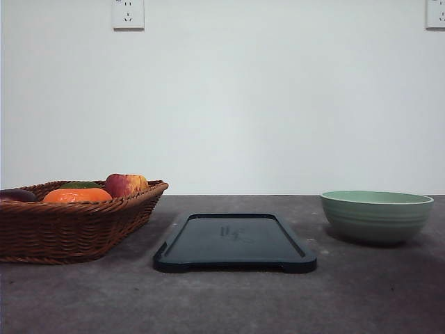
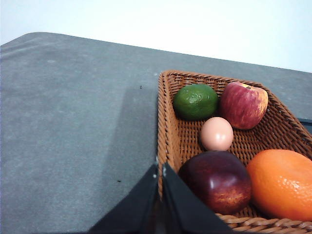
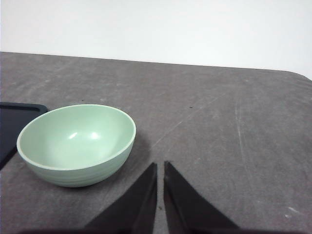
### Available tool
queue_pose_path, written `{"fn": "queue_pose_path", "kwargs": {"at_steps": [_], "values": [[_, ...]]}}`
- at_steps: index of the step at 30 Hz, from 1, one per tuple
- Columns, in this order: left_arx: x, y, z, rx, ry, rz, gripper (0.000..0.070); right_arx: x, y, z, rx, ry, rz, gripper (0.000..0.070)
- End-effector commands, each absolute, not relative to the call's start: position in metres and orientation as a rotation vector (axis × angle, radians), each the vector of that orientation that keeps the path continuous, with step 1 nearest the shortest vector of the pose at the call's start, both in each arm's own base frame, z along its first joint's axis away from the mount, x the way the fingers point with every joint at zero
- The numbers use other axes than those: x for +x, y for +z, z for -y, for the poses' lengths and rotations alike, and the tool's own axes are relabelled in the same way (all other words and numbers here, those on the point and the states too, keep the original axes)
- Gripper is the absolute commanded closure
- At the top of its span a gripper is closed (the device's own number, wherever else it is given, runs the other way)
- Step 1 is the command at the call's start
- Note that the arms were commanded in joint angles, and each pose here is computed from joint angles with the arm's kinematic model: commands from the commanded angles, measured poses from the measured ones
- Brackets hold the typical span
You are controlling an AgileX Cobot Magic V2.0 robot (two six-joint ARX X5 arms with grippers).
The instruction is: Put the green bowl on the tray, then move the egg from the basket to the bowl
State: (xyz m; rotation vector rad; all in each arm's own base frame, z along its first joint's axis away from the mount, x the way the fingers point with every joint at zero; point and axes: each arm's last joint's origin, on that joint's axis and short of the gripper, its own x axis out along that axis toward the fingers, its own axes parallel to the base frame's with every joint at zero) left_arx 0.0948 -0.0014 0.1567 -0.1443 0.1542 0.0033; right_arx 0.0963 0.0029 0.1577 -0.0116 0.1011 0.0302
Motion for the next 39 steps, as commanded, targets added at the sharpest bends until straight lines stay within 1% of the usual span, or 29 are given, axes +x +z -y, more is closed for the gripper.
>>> {"fn": "queue_pose_path", "kwargs": {"at_steps": [1,6,8,9,12,16,18,19,21,23,28,33,36,39], "values": [[0.096,0.150,0.001,-0.146,0.007,-0.170,0.0700,0.097,0.157,-0.003,-0.002,0.029,-0.094,0.0684],[0.096,0.151,0.001,-0.152,0.007,-0.169,0.0700,0.097,0.159,-0.003,0.000,0.031,-0.080,0.0684],[0.096,0.151,0.001,-0.201,0.012,-0.169,0.0700,0.097,0.159,-0.003,0.009,0.030,-0.080,0.0684],[0.096,0.151,0.001,-0.233,0.014,-0.169,0.0700,0.097,0.159,-0.003,0.031,0.028,-0.081,0.0685],[0.096,0.151,0.001,-0.359,0.025,-0.168,0.0700,0.097,0.159,-0.003,0.154,0.022,-0.082,0.0692],[0.096,0.152,0.001,-0.599,0.043,-0.157,0.0700,0.097,0.160,-0.003,0.318,0.017,-0.075,0.0692],[0.096,0.155,0.001,-0.669,0.038,-0.124,0.0700,0.097,0.162,-0.003,0.382,0.018,-0.058,0.0693],[0.097,0.158,0.001,-0.675,0.030,-0.097,0.0700,0.097,0.163,-0.003,0.410,0.020,-0.045,0.0693],[0.097,0.163,0.001,-0.667,0.014,-0.041,0.0700,0.097,0.165,-0.003,0.439,0.025,-0.021,0.0694],[0.097,0.168,0.001,-0.657,0.006,-0.003,0.0700,0.097,0.168,-0.003,0.440,0.031,0.005,0.0694],[0.096,0.176,0.001,-0.599,0.000,0.029,0.0700,0.096,0.177,-0.003,0.426,0.051,0.096,0.0694],[0.093,0.188,0.000,-0.425,0.009,0.074,0.0700,0.093,0.191,-0.003,0.346,0.054,0.146,0.0694],[0.091,0.197,0.000,-0.399,0.015,0.115,0.0700,0.091,0.201,-0.003,0.292,0.055,0.176,0.0694],[0.089,0.209,0.000,-0.385,0.009,0.160,0.0700,0.089,0.210,-0.003,0.261,0.055,0.195,0.0694]]}}
